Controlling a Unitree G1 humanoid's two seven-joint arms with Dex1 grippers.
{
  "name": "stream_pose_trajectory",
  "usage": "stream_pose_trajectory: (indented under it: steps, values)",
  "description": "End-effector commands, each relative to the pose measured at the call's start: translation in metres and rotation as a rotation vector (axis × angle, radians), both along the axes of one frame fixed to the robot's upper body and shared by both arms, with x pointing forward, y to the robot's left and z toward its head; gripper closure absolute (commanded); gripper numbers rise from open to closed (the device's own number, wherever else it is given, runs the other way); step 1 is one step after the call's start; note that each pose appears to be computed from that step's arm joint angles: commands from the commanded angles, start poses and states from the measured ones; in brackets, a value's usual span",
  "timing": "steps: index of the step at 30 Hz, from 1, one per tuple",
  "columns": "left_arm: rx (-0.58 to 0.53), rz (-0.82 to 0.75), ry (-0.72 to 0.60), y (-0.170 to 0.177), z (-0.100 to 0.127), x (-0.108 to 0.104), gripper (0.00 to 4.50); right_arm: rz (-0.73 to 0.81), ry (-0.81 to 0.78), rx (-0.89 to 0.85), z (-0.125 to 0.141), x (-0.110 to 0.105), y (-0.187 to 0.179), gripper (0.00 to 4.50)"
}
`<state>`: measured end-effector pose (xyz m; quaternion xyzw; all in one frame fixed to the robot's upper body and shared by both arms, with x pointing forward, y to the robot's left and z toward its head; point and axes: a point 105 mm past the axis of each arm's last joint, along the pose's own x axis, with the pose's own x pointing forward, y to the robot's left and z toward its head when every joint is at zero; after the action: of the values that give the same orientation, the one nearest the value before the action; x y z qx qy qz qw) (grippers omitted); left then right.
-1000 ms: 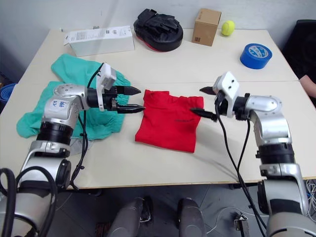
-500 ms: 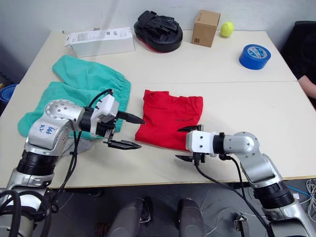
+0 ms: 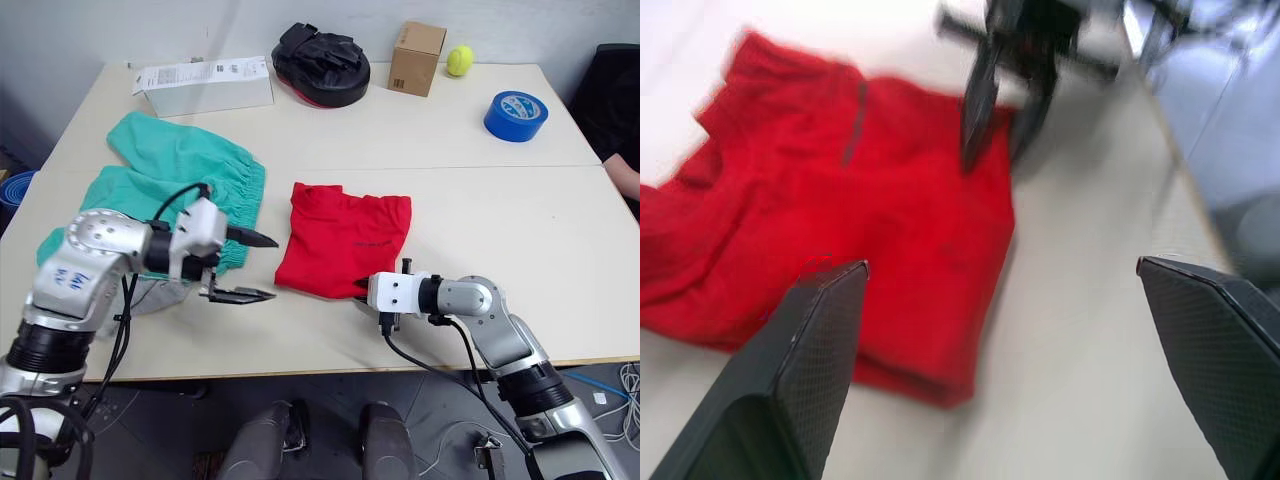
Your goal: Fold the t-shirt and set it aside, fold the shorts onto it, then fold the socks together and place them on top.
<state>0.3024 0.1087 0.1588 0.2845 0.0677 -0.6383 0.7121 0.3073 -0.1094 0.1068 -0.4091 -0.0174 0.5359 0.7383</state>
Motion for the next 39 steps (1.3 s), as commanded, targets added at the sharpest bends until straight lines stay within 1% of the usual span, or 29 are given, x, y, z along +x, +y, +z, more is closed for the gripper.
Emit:
stream_pose_trajectory:
  steps: [1, 2, 4, 7, 10, 12, 14, 20, 21, 23, 24, 26, 29, 32, 34, 36, 39]
  values:
    - [0.052, -0.045, -0.062, -0.013, -0.017, 0.006, 0.00, -0.014, -0.006, -0.002, 0.002, 0.004, 0.000, 4.46]
    - [0.066, -0.056, -0.066, -0.014, -0.021, 0.006, 0.00, -0.016, -0.004, 0.000, 0.003, 0.005, 0.000, 4.46]
    - [0.121, -0.051, -0.122, -0.015, -0.032, 0.016, 0.00, -0.022, 0.005, 0.010, 0.005, 0.006, 0.000, 4.46]
    - [0.162, -0.044, -0.195, -0.016, -0.040, 0.027, 0.00, -0.021, 0.009, 0.010, 0.006, 0.005, 0.000, 4.46]
    - [0.163, -0.039, -0.203, -0.014, -0.045, 0.031, 0.55, -0.019, 0.014, 0.003, 0.006, 0.004, -0.001, 4.50]
    - [0.158, -0.029, -0.205, -0.011, -0.045, 0.034, 1.19, -0.015, 0.019, 0.000, 0.006, 0.003, -0.002, 4.50]
    - [0.155, -0.027, -0.204, -0.010, -0.046, 0.035, 1.74, -0.011, 0.024, -0.002, 0.006, 0.003, -0.003, 4.50]
    - [0.150, -0.035, -0.184, -0.012, -0.049, 0.032, 3.48, 0.006, 0.027, -0.007, 0.006, 0.001, -0.003, 4.50]
    - [0.149, -0.040, -0.176, -0.012, -0.049, 0.029, 3.87, 0.015, 0.028, -0.010, 0.006, 0.000, -0.003, 4.50]
    - [0.134, -0.056, -0.132, -0.012, -0.049, 0.021, 4.39, 0.040, 0.041, -0.012, 0.006, -0.004, -0.004, 4.50]
    - [0.127, -0.071, -0.105, -0.012, -0.048, 0.014, 4.48, 0.054, 0.054, -0.009, 0.006, -0.007, -0.004, 4.50]
    - [0.119, -0.090, -0.070, -0.011, -0.047, 0.005, 4.48, 0.074, 0.071, -0.003, 0.007, -0.012, -0.005, 4.50]
    - [0.104, -0.135, 0.040, -0.006, -0.045, -0.023, 4.48, 0.143, 0.119, 0.003, 0.009, -0.028, -0.006, 4.50]
    - [0.109, -0.153, 0.122, 0.001, -0.045, -0.044, 4.48, 0.213, 0.157, -0.010, 0.008, -0.045, -0.009, 4.50]
    - [0.107, -0.144, 0.163, 0.004, -0.044, -0.054, 4.48, 0.250, 0.176, -0.026, 0.006, -0.055, -0.011, 4.50]
    - [0.097, -0.131, 0.186, 0.004, -0.043, -0.060, 4.48, 0.268, 0.195, -0.028, 0.004, -0.062, -0.013, 4.50]
    - [0.086, -0.070, 0.179, 0.002, -0.047, -0.057, 4.48, 0.250, 0.202, -0.020, 0.002, -0.064, -0.013, 4.50]
